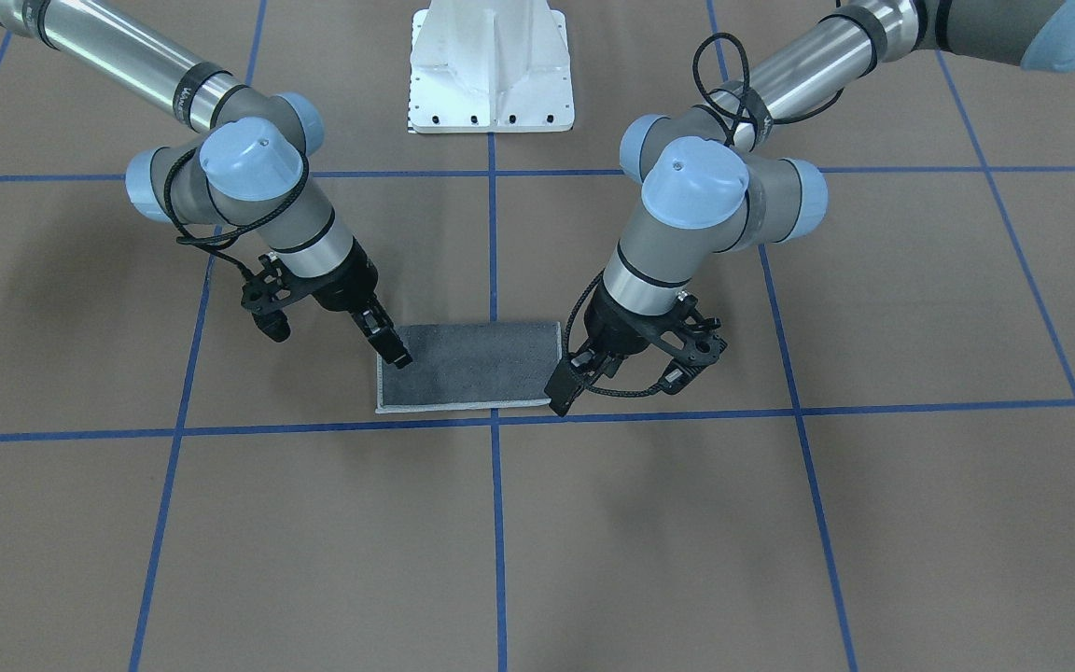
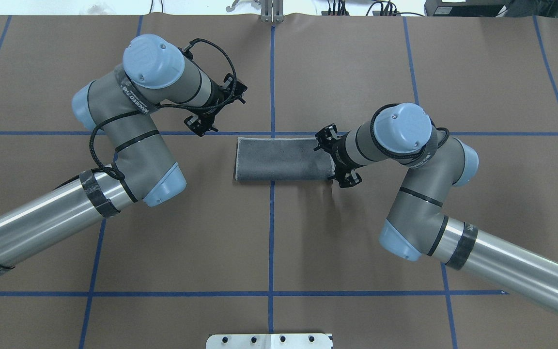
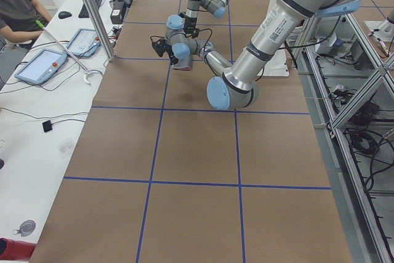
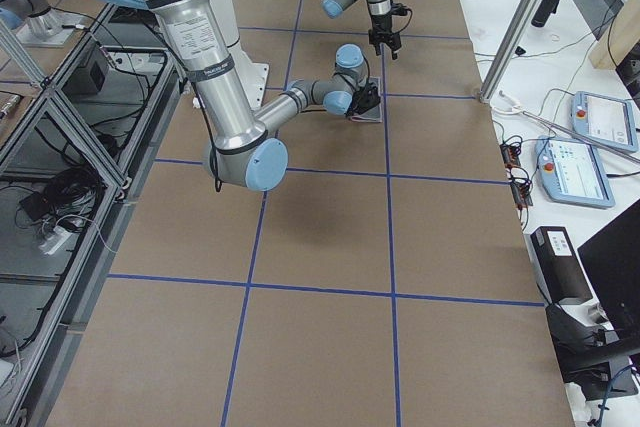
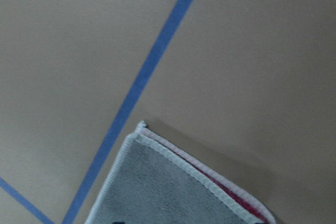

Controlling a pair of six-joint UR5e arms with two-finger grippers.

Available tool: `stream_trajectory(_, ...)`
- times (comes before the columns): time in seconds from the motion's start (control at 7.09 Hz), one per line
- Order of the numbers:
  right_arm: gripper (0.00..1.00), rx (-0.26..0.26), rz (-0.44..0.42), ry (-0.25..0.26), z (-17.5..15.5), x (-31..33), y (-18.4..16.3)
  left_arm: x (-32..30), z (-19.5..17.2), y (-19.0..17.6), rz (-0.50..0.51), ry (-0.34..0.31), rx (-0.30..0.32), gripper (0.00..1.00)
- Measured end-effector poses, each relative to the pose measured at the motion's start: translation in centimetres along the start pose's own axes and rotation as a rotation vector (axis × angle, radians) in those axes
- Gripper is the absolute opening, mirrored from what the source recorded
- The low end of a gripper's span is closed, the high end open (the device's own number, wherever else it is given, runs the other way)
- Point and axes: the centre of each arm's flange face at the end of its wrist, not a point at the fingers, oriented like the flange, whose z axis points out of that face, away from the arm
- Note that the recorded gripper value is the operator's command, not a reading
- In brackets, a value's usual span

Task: Fold towel twice with both arms
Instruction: 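Lower the right gripper and grasp the folded towel's end nearest it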

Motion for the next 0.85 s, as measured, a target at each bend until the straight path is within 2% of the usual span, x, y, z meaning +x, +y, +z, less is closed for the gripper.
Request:
stream_trajectory(0.42, 0.62, 0.043, 0.024, 0.027, 0.73, 1.38, 1.41, -0.13, 0.25, 0.17, -0.006, 0.0, -0.002, 1.0)
stream_trajectory(0.56, 0.55, 0.052, 0.028, 0.036, 0.37, 1.37, 1.6, -0.14, 0.33, 0.21, -0.007, 0.0, -0.003, 1.0)
stream_trajectory(0.85, 0.49, 0.067, 0.031, 0.049, 0.6, 1.67, 1.65, -0.11, 0.37, 0.35, -0.007, 0.001, -0.005, 1.0)
